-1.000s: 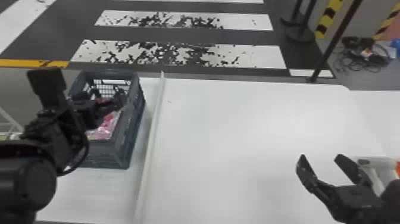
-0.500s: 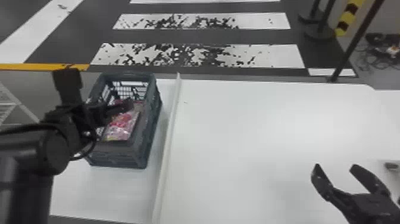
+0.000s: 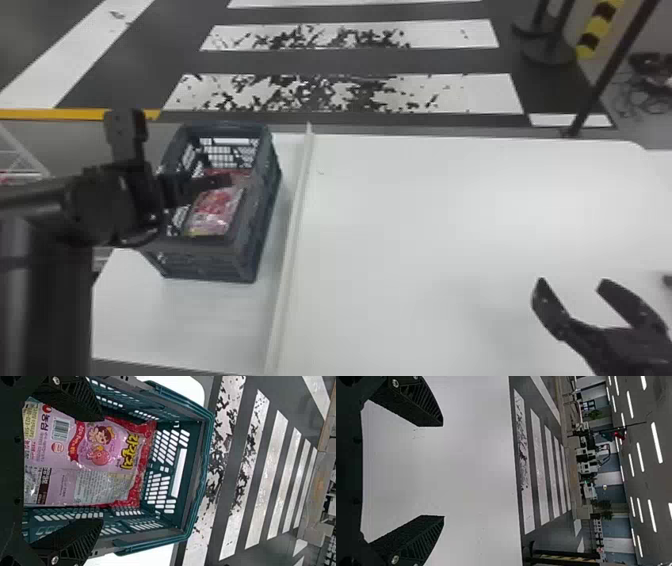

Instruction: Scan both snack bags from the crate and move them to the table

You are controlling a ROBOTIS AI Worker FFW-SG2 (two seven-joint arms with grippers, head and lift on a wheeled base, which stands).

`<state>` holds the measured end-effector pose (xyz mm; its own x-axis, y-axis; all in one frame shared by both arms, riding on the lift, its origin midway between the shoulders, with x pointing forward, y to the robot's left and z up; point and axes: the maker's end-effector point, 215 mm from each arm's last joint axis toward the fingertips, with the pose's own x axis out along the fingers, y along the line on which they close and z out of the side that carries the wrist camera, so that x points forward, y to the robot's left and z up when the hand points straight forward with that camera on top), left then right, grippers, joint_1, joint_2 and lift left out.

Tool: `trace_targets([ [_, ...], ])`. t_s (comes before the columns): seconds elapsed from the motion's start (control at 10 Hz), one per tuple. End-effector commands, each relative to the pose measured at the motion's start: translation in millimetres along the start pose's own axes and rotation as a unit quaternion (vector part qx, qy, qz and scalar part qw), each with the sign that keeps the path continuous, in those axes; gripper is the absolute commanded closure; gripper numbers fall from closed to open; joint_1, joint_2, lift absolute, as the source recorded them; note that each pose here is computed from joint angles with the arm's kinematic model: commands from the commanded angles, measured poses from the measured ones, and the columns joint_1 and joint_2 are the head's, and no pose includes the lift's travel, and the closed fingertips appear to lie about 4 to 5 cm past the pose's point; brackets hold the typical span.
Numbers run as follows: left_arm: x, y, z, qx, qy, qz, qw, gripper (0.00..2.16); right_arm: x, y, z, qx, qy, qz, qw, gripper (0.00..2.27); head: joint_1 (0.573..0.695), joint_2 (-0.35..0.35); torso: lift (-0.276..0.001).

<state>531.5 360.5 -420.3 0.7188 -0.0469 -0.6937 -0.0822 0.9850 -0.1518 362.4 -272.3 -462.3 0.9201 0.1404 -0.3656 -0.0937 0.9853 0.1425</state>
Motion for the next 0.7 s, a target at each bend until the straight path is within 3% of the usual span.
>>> trace_targets([
  [0.0,8.1,5.1,-2.2,-0.005,0.012,0.004,0.9999,0.11,-1.9,-3.2,-1.6,0.000,0.002,-0.001,1.000,0.10,0.695,0.109,-0.087],
  [0.1,16.0,9.1,-5.6,0.001,0.023,0.016,0.9996,0.16,-3.3,-4.5,-4.1,0.004,0.005,-0.001,1.000,0.10,0.695,0.112,-0.087],
  [0.4,31.7,16.0,-9.7,-0.011,0.046,0.017,0.9987,0.16,-3.1,-4.2,-3.3,0.004,0.004,0.002,1.000,0.10,0.695,0.116,-0.087],
  [0.6,37.9,16.0,-24.5,-0.019,0.078,0.011,0.9967,0.16,-1.8,-2.8,-3.9,0.003,0.008,0.006,1.000,0.10,0.695,0.117,-0.087],
])
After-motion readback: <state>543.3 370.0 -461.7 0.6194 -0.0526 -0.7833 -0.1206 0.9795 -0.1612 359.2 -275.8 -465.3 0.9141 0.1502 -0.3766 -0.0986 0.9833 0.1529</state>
